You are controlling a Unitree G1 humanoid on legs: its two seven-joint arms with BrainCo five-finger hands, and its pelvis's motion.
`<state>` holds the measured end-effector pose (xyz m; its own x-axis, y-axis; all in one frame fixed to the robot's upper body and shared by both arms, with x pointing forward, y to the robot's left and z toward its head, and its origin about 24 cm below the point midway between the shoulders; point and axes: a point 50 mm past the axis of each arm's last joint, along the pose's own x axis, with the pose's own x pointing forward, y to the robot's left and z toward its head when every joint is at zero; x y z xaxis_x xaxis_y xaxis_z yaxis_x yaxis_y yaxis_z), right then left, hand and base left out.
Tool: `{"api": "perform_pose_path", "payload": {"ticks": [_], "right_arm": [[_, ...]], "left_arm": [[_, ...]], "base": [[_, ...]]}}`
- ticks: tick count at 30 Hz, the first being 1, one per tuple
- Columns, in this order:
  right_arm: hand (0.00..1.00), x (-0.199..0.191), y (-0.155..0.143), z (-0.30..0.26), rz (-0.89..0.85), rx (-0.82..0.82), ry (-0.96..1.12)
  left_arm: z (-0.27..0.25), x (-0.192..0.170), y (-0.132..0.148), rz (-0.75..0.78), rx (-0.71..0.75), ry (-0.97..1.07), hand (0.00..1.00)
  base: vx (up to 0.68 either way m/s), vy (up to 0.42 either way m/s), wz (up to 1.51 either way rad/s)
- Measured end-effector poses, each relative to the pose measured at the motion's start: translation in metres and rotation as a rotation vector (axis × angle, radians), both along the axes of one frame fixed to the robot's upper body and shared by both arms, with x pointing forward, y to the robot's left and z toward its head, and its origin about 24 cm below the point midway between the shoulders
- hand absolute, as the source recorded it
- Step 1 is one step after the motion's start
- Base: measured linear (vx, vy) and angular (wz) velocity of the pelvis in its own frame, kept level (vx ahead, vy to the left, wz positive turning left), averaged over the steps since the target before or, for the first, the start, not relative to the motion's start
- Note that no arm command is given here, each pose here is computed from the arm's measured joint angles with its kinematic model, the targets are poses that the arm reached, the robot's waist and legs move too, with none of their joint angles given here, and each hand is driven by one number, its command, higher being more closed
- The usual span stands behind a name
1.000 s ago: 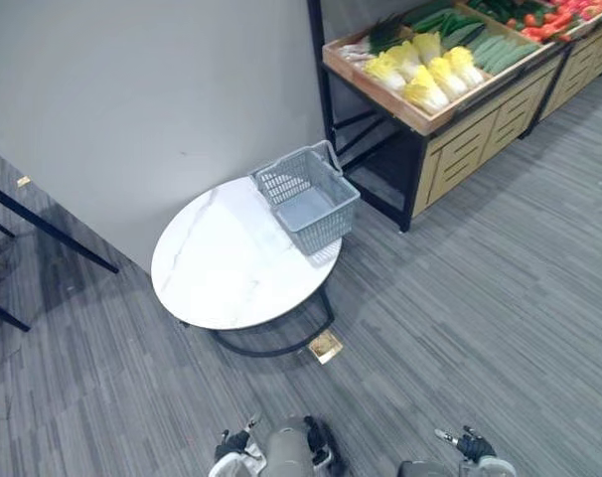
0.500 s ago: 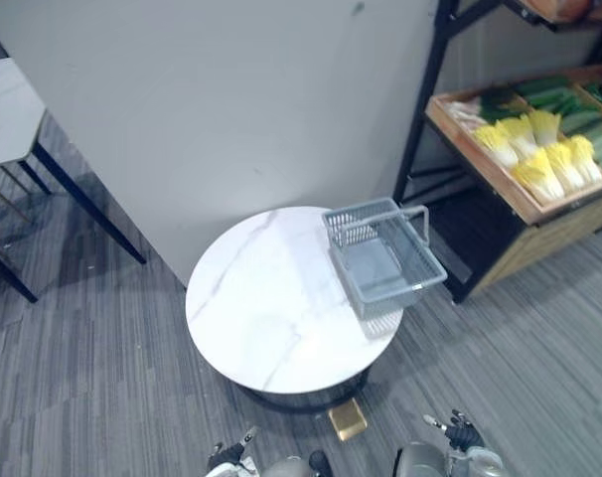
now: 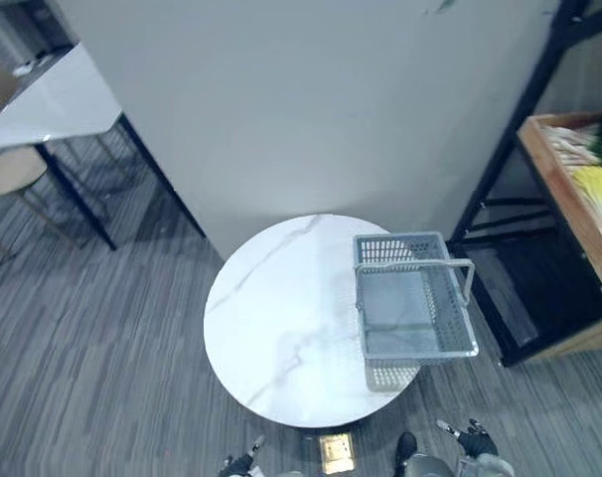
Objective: Pick vegetable in the basket
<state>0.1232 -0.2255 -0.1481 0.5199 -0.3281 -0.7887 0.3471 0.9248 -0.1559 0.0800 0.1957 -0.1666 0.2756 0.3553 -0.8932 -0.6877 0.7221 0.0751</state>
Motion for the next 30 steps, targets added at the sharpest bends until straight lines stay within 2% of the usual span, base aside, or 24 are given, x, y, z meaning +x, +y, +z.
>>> {"api": "perform_pose_path", "payload": {"ticks": [2,8,10,12,15,17,19,22,24,28,30], "right_arm": [[0.00,0.010,-0.008,0.006,-0.005,-0.041,-0.040],[0.00,0.005,-0.028,0.011,-0.078,-0.146,-0.037],[0.00,0.001,-0.051,0.017,-0.162,-0.224,-0.034],[0.00,0.000,-0.096,0.038,-0.269,-0.381,-0.048],[0.00,0.014,-0.143,0.074,-0.361,-0.552,-0.117],[0.00,0.046,-0.170,0.124,-0.434,-0.713,-0.296],[0.00,0.071,-0.179,0.173,-0.437,-0.861,-0.477],[0.00,0.092,-0.180,0.217,-0.440,-0.996,-0.611],[0.00,0.111,-0.176,0.244,-0.378,-1.056,-0.686],[0.00,0.152,-0.134,0.286,-0.006,-1.132,-0.868],[0.00,0.176,-0.098,0.300,0.296,-1.140,-0.945]], "left_arm": [[0.001,0.003,0.002,-0.012,0.009,-0.006,0.00],[0.002,0.006,0.002,-0.046,0.031,-0.002,0.00],[0.002,0.007,0.001,-0.067,0.036,0.000,0.00],[0.002,0.008,-0.001,-0.097,0.041,-0.002,0.00],[0.002,0.007,-0.002,-0.130,0.047,0.000,0.00],[0.004,0.009,0.000,-0.153,0.060,-0.009,0.00],[0.004,0.010,0.000,-0.172,0.064,-0.013,0.00],[0.004,0.011,0.000,-0.190,0.069,-0.018,0.00],[0.005,0.013,-0.001,-0.205,0.069,-0.022,0.00],[0.006,0.015,-0.001,-0.215,0.067,-0.032,0.00],[0.008,0.021,0.000,-0.223,0.068,-0.059,0.00]], "base": [[0.04,-0.133,0.43],[0.00,-0.029,0.13],[-0.03,0.024,-0.07],[-0.06,0.048,-0.06],[-0.07,0.045,-0.21],[-0.08,0.024,-0.50],[-0.06,-0.018,-0.37],[-0.01,-0.010,-0.07],[0.02,-0.011,0.00],[0.02,-0.008,0.00],[0.00,0.000,0.00]]}}
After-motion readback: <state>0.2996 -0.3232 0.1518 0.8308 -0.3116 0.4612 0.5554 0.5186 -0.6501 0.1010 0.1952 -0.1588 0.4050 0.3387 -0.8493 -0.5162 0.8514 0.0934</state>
